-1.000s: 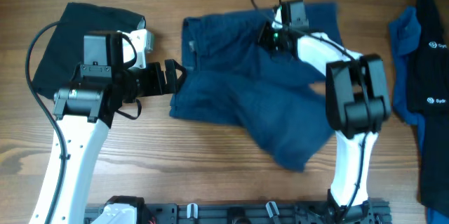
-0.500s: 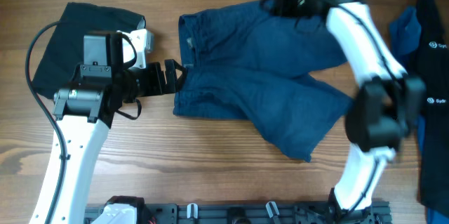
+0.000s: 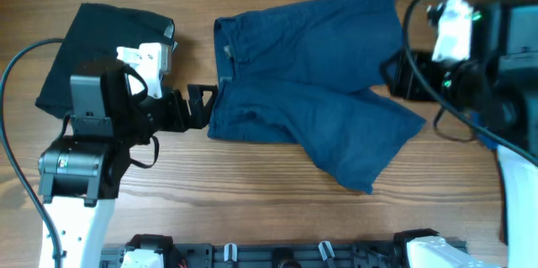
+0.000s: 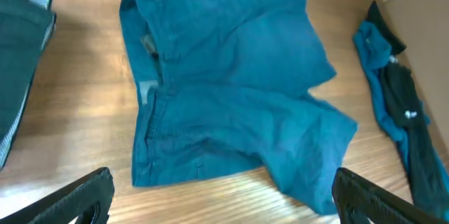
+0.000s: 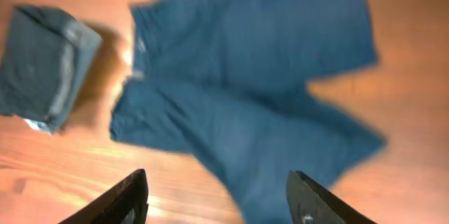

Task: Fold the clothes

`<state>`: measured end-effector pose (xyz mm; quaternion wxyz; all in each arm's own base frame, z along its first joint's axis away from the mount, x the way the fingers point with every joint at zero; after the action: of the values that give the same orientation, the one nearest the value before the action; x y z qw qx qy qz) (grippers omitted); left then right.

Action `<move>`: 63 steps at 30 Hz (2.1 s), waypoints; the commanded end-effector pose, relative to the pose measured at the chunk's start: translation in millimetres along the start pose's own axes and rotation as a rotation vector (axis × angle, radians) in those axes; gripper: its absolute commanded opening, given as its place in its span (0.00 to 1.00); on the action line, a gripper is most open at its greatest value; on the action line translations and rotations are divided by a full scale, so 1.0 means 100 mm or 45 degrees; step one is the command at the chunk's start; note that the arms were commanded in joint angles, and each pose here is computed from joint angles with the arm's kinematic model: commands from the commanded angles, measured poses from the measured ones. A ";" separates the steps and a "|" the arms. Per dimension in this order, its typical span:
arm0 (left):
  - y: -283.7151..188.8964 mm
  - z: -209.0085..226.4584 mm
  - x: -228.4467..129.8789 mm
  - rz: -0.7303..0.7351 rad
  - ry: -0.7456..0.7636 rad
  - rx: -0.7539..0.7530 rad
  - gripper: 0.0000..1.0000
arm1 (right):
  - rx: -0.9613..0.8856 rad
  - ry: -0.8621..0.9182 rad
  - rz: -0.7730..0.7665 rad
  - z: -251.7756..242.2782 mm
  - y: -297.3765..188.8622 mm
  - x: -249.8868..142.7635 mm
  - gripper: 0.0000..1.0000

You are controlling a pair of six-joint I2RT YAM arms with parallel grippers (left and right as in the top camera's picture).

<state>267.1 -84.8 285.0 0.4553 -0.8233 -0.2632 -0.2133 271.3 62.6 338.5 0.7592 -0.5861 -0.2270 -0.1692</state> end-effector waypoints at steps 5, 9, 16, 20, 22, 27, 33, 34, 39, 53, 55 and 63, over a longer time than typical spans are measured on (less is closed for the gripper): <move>0.25 0.14 -0.11 0.157 -0.007 0.052 1.00 | 0.163 0.272 0.630 -0.01 1.14 -1.39 0.60; 0.34 0.21 -0.12 0.188 -0.021 0.083 1.00 | 0.103 0.320 0.859 -0.03 1.48 -2.15 0.61; 0.37 0.28 -0.12 0.194 -0.025 0.129 1.00 | -0.150 0.468 0.870 -0.27 1.79 -2.64 0.67; 0.37 0.28 -0.12 0.195 -0.026 0.129 1.00 | -0.213 0.553 0.797 -0.35 1.90 -2.65 0.69; 0.37 0.28 -0.12 0.195 -0.026 0.129 1.00 | -0.229 0.624 0.766 -0.36 1.95 -2.65 0.68; 0.37 0.27 -0.12 0.195 -0.026 0.129 1.00 | -0.338 0.714 0.717 -0.46 1.96 -2.64 0.35; 0.37 0.28 -0.12 0.194 -0.021 0.134 1.00 | -0.483 0.755 0.616 -0.63 1.93 -2.57 0.04; 0.37 0.28 -0.12 0.196 -0.022 0.134 1.00 | -0.491 0.753 0.600 -0.64 1.92 -2.56 0.04; 0.45 0.35 -0.20 0.266 -0.050 0.157 1.00 | -0.520 0.826 0.629 -0.68 1.74 -2.62 0.04; 1.21 0.59 -0.60 0.618 -0.112 0.230 1.00 | -0.349 0.893 0.207 -0.72 1.07 -2.03 0.16; 1.32 0.62 -0.65 0.650 -0.112 0.236 1.00 | -0.264 0.833 0.272 -0.62 1.12 -2.04 0.40; 1.89 1.00 -0.90 0.768 -0.103 0.372 0.61 | -0.219 0.766 0.513 -0.55 1.35 -2.18 0.52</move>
<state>318.7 -101.9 75.6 0.5981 -0.7990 -0.0617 0.0118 164.3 35.8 102.6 0.7452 -0.6095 0.1423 -0.2301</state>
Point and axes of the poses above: each gripper's point midway between its finger pads, its own y axis out along the fingers, its own z axis along the line the jaws close on, x = y × z, the point moved 2 cm from there along -y, back along the fingers, and after that the axes turned 7 degrees about -y, right-handed, at the moved point
